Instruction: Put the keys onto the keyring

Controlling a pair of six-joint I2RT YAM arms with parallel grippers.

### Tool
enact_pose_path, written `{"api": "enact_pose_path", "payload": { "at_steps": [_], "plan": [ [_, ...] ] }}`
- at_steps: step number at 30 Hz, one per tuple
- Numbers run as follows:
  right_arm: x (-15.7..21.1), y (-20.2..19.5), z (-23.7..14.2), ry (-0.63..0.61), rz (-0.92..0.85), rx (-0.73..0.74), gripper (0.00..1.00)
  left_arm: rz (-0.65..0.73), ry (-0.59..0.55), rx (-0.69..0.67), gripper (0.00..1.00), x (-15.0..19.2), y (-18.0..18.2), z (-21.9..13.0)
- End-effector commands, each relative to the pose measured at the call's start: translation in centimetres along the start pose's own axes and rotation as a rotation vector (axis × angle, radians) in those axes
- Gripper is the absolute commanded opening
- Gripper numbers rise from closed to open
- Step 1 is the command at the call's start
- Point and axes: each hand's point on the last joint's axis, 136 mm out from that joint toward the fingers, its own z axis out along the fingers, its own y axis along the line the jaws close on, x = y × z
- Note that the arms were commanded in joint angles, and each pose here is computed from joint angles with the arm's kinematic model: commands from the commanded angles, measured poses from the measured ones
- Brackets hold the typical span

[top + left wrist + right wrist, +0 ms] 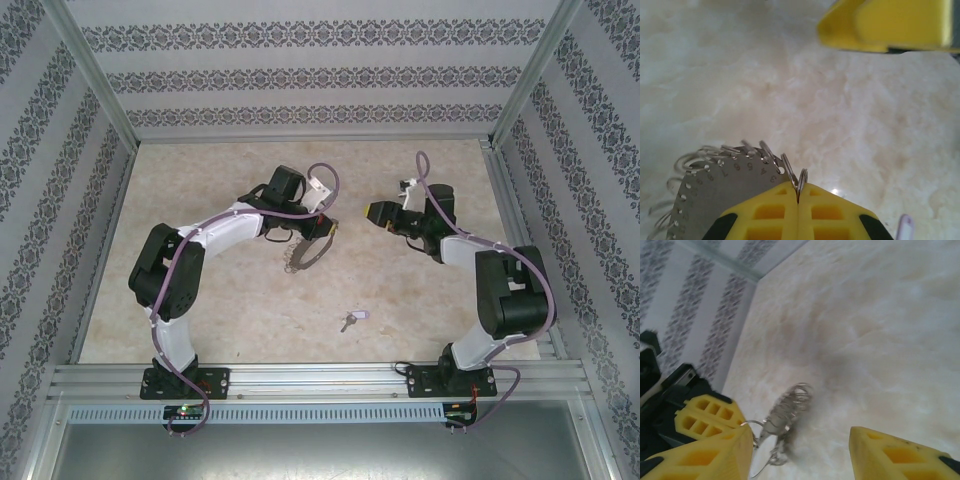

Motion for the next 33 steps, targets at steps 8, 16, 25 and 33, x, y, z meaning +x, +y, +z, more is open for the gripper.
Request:
{"api": "enact_pose_path", "payload": {
  "at_steps": [8,16,25,33],
  "plan": [
    [0.7,5.1,2.2,0.079,-0.133,-0.251,0.38,0.041,-0.022,0.159,0.0,-1.2,-2.9,-2.6],
    [2.6,4.8,1.9,0.096,-0.08,-0.259,0.34,0.039,-0.047,0.166,0.0,-1.8,-2.8,-3.1],
    [5.3,5.2,2.0,0.137,-0.05,-0.259,0.37,0.034,-0.069,0.159,0.0,-2.4,-2.4,-3.2],
    [6.2,6.0,3.2,0.154,-0.051,-0.277,0.36,0.024,-0.075,0.151,0.0,-2.5,-2.2,-3.2]
  ]
}}
